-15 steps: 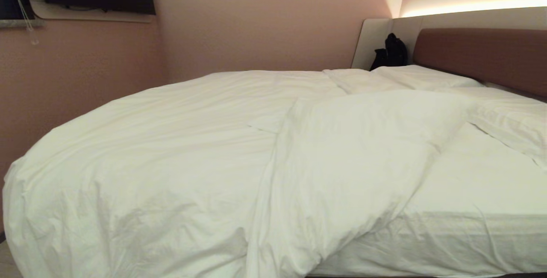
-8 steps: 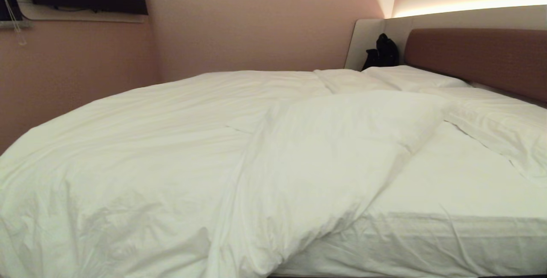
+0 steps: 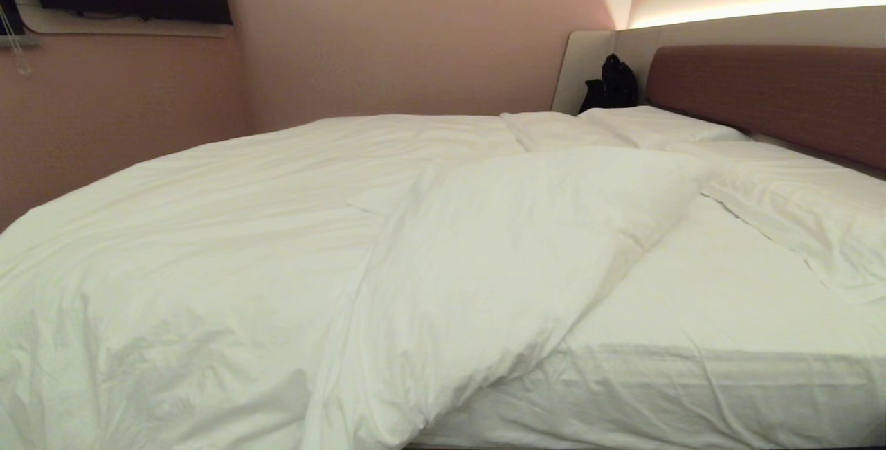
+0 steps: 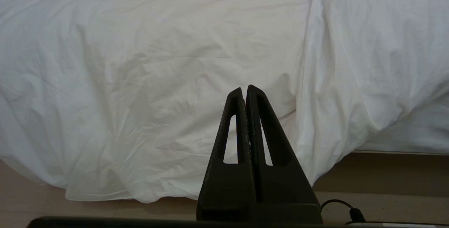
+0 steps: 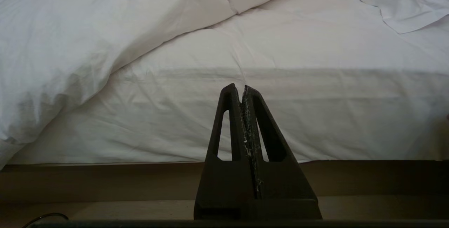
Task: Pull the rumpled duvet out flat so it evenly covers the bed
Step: Hold the folded corner of the quilt
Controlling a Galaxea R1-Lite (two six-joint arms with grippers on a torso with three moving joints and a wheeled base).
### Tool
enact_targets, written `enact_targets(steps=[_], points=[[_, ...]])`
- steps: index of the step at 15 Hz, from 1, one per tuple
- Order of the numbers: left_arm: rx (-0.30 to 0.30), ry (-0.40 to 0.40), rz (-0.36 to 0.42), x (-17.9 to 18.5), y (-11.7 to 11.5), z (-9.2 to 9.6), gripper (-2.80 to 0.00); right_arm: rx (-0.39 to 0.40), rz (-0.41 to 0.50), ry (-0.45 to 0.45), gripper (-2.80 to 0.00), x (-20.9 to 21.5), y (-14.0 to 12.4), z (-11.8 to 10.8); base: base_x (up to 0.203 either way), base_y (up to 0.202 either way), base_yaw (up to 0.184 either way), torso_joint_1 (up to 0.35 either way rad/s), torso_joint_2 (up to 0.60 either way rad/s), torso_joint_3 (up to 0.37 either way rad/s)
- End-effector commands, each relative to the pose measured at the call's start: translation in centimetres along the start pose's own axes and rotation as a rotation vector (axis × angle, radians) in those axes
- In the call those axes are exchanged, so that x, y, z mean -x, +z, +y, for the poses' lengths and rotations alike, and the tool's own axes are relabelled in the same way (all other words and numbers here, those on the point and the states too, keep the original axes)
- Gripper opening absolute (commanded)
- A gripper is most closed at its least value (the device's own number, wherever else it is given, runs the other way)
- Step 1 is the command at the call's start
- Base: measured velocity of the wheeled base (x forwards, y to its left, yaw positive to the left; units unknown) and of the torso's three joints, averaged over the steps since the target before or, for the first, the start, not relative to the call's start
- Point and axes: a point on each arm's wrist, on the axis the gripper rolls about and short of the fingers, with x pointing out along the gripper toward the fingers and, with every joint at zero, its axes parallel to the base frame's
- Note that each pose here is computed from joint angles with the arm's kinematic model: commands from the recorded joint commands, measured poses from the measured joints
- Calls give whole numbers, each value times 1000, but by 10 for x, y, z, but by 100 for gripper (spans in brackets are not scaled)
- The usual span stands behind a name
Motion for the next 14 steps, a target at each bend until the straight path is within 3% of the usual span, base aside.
enact_targets(steps=[1,14], points=[[0,0,1,0,0,0,-280,-1,-1,0,-280,0,0,0,0,0,0,0,0,0],[0,0,1,0,0,0,-280,12,5,-3,-280,0,0,0,0,0,0,0,0,0]])
